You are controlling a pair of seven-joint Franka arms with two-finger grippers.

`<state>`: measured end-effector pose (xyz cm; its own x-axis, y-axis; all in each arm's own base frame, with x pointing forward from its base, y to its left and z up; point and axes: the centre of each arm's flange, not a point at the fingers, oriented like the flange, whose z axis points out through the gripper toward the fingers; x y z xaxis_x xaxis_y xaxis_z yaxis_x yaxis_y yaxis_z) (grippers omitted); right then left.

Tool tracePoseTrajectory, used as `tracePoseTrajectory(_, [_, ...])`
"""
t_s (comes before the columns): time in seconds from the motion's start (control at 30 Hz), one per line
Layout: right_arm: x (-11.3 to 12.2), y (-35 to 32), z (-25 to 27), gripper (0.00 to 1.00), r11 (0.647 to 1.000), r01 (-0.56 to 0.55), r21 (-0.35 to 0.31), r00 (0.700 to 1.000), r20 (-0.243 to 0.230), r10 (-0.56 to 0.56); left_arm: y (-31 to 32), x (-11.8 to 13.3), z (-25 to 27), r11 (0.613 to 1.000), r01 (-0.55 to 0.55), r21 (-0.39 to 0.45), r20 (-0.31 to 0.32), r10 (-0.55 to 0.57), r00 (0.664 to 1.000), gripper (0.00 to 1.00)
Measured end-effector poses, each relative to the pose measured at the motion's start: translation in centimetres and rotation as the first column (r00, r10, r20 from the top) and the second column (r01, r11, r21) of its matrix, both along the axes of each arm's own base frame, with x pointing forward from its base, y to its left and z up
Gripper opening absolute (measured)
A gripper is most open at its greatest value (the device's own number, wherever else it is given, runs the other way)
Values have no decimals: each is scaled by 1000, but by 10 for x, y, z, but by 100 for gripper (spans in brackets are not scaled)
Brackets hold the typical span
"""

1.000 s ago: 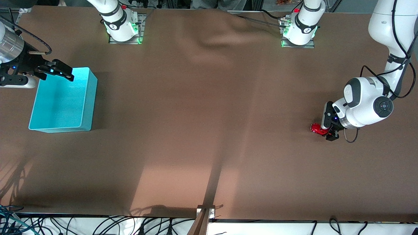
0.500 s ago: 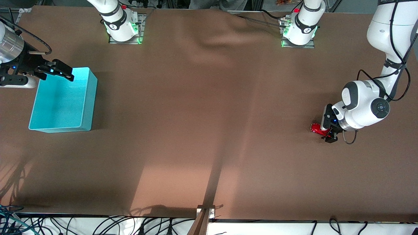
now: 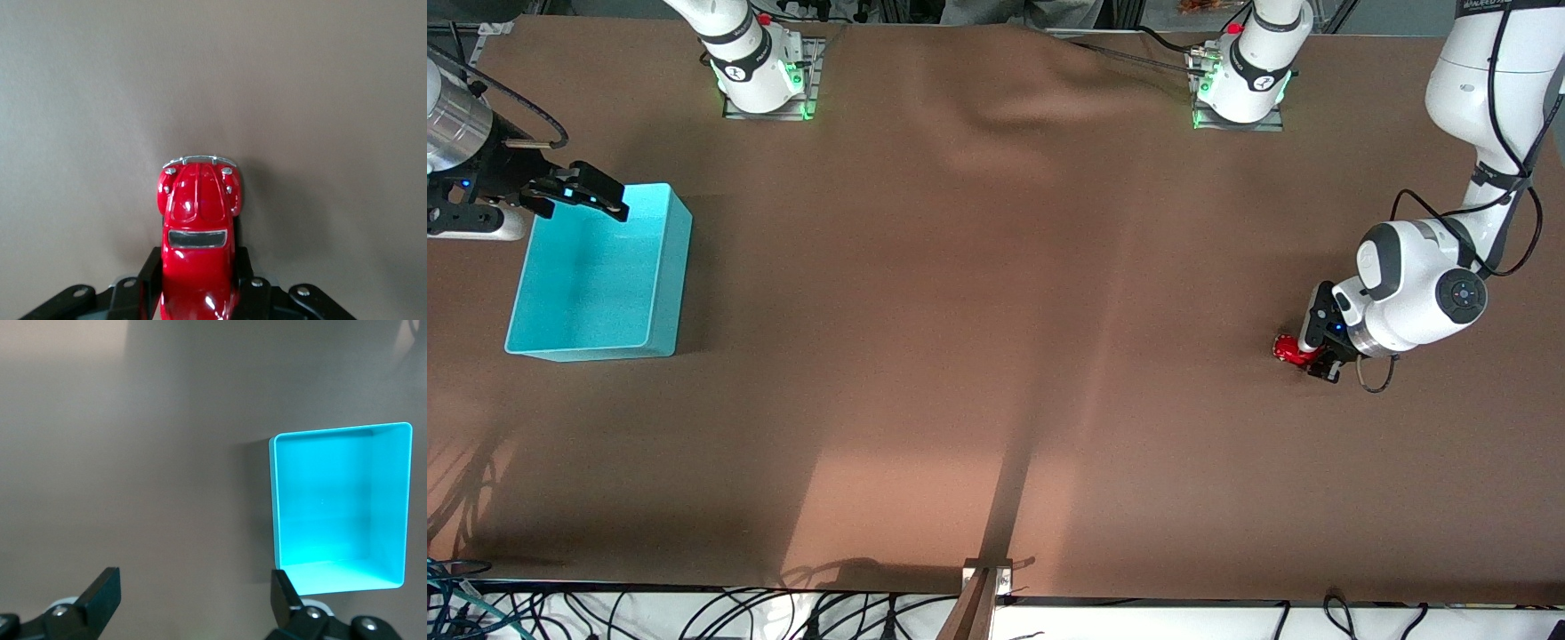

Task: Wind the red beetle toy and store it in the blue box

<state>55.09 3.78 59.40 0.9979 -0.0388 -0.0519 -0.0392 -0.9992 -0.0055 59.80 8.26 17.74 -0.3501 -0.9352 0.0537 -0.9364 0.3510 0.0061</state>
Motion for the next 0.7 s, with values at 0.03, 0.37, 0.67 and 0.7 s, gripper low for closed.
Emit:
tracePoseTrajectory(0.03, [0,0,0,100,1000,0,0,1000,0,0,4,0,0,1000,-6,0,0,6,1000,46])
tracePoseTrajectory(0.37, [0,0,0,100,1000,0,0,1000,0,0,55,-8,0,995,-99,-5,4,99,995,46])
tracePoseTrajectory(0.67, [0,0,0,100,1000,0,0,1000,0,0,120,-22,0,978,-209,-6,13,209,978,46])
tracePoseTrajectory(0.7, [0,0,0,100,1000,0,0,1000,0,0,127,-23,0,976,-220,-6,15,220,975,46])
